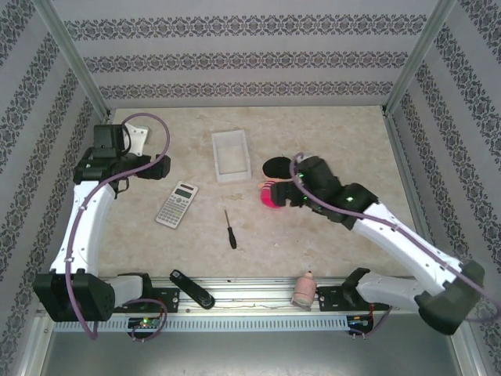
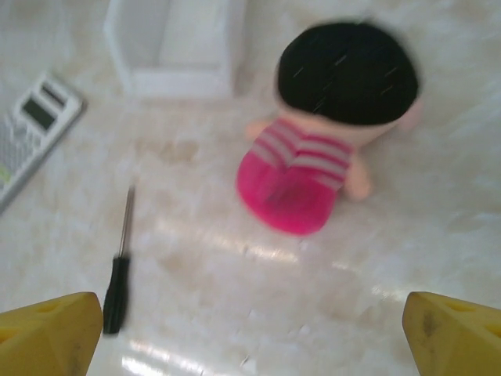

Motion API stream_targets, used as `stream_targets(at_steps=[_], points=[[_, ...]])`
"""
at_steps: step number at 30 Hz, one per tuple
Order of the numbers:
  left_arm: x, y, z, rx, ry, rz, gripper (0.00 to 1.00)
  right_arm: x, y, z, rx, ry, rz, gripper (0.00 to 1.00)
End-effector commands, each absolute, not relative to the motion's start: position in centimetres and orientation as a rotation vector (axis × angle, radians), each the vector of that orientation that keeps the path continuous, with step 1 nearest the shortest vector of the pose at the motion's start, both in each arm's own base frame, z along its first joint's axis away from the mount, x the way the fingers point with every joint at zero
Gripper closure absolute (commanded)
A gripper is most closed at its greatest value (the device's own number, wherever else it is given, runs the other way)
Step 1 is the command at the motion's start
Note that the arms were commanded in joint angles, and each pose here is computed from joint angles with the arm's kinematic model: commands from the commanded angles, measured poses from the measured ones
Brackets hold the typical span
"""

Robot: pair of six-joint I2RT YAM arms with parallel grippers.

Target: Put the screwdriver in the bin

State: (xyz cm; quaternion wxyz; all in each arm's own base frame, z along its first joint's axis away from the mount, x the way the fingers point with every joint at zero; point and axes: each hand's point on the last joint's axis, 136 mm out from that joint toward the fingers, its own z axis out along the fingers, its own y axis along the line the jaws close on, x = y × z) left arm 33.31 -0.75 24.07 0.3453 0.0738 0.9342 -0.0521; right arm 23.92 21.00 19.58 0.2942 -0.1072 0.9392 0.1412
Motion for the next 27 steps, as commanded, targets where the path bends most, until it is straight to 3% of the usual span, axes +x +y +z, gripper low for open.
stream_targets(at_steps=[1, 12, 27], points=[[30.9, -1.2, 23.0, 0.2, 2.537, -0.179, 0.01, 20.8, 22.9, 17.0, -0.359, 2.649, 0.333, 0.05], [30.0, -2.6, 25.5, 0.246, 2.45, -0.252, 0.01, 18.6, 31.8, 11.0, -0.554, 2.814, 0.298, 0.18], [29.7, -2.7, 25.2, 0.252, 2.454, -0.253, 0.01, 18.1, 35.5, 4.9, -0.528, 2.947, 0.295, 0.29]])
